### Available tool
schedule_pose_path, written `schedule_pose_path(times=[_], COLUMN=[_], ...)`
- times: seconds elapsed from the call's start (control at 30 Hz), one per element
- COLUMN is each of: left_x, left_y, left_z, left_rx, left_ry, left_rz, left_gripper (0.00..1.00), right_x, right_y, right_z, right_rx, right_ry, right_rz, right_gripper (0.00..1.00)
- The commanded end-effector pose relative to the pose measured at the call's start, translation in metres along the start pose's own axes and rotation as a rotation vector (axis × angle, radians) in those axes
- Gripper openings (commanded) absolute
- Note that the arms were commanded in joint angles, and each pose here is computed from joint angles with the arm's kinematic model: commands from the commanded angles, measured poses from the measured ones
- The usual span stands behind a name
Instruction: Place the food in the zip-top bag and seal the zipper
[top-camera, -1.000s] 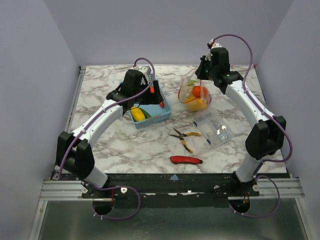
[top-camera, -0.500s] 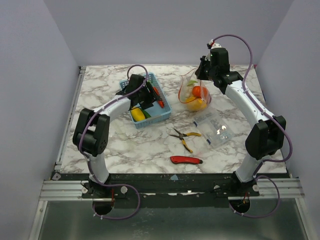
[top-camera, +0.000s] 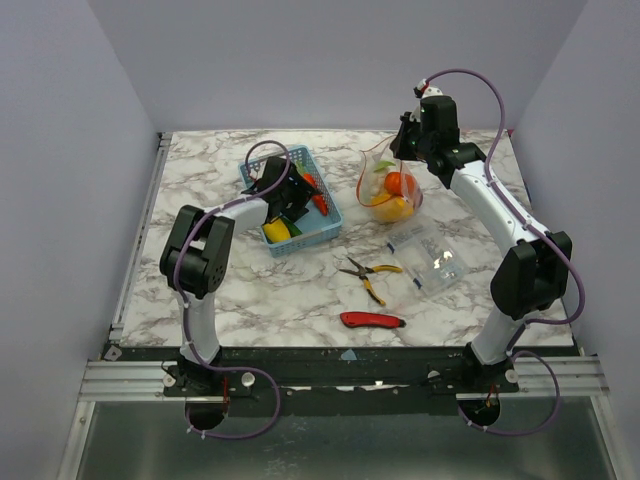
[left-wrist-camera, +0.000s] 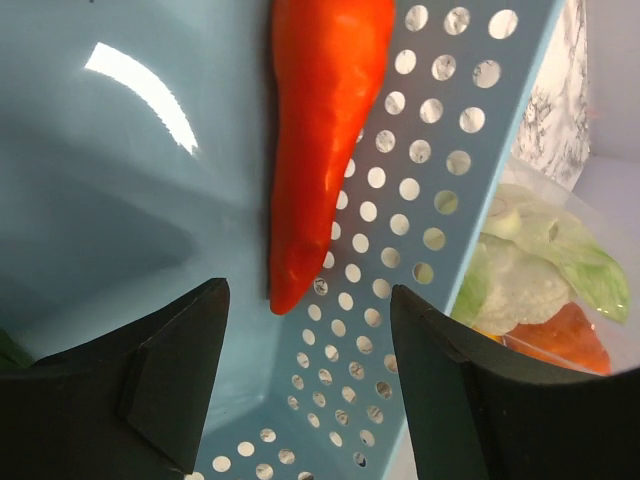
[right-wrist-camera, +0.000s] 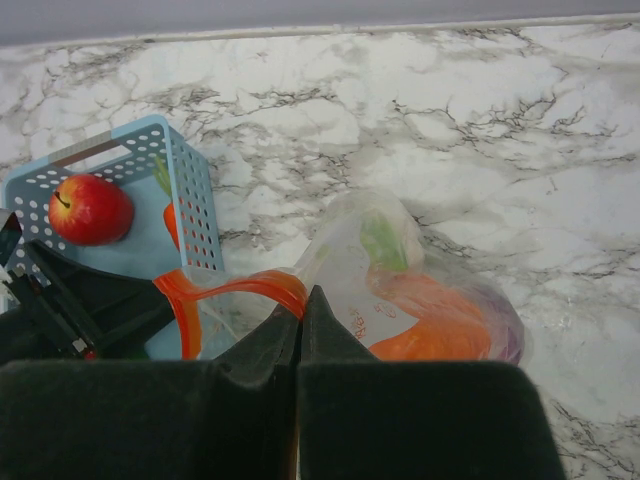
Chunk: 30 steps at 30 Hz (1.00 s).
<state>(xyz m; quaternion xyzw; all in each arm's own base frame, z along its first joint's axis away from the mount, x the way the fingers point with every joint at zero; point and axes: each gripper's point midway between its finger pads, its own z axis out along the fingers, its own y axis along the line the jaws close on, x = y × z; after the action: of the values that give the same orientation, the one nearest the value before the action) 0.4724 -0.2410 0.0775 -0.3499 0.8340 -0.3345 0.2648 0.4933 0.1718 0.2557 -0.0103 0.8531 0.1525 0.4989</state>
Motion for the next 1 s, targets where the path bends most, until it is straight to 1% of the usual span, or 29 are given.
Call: schedule_pose_path(times=[0.0,0.17,0.4,0.47,0.57,0.63,0.8,0.87,0.9,0.97], left_x=[0.002,0.006,0.002,-0.001,-0.007,-0.006,-0.008,-0.01,-0.009,-0.007], left_y=[0.003,0.023,0.077,0.084,0.079,0.075,0.066,0.062,0.059,0.053], left_z=[0.004,-0.011,-0.042,-0.051,-0.056,-0.056,-0.045,-0.039,-0.036,-0.032], left_rx=[-0.009,-0.045,-0.154,-0.158,-0.165,-0.167,-0.137,-0.131,-0.122,-0.114], left_ry=[-0.013,-0.015,-0.01,-0.019,-0.005,0.024,0.032,0.035,0.042,0.05], left_rz=[-0.026,-0.017,0.013,0.046,0.179,0.241,0.256,0.257,0.261,0.272], left_gripper=[0.68,0.69,0.71,0.71,0.71,0.71,0.68,0.65,0.6,0.58], right_x=[-0.013,-0.011,-0.013,-0.014,-0.013,-0.012,-0.012,-0.012,-0.012,-0.012], right_y=[0.005,0.005,0.007,0.008,0.009,0.01,0.009,0.009,0.009,0.008], right_z=[-0.004,-0.003,-0.005,-0.005,-0.004,-0.003,-0.003,-0.004,-0.004,-0.004], right_rx=[-0.022,-0.027,-0.035,-0.038,-0.044,-0.047,-0.047,-0.045,-0.044,-0.041], right_ry=[-0.043,-0.038,-0.045,-0.046,-0.045,-0.042,-0.04,-0.04,-0.04,-0.04], right_rz=[-0.002,0.0,0.004,0.005,0.009,0.01,0.011,0.01,0.009,0.007], right_gripper=[0.01,0.01,0.01,0.01,0.01,0.01,0.01,0.01,0.01,0.01])
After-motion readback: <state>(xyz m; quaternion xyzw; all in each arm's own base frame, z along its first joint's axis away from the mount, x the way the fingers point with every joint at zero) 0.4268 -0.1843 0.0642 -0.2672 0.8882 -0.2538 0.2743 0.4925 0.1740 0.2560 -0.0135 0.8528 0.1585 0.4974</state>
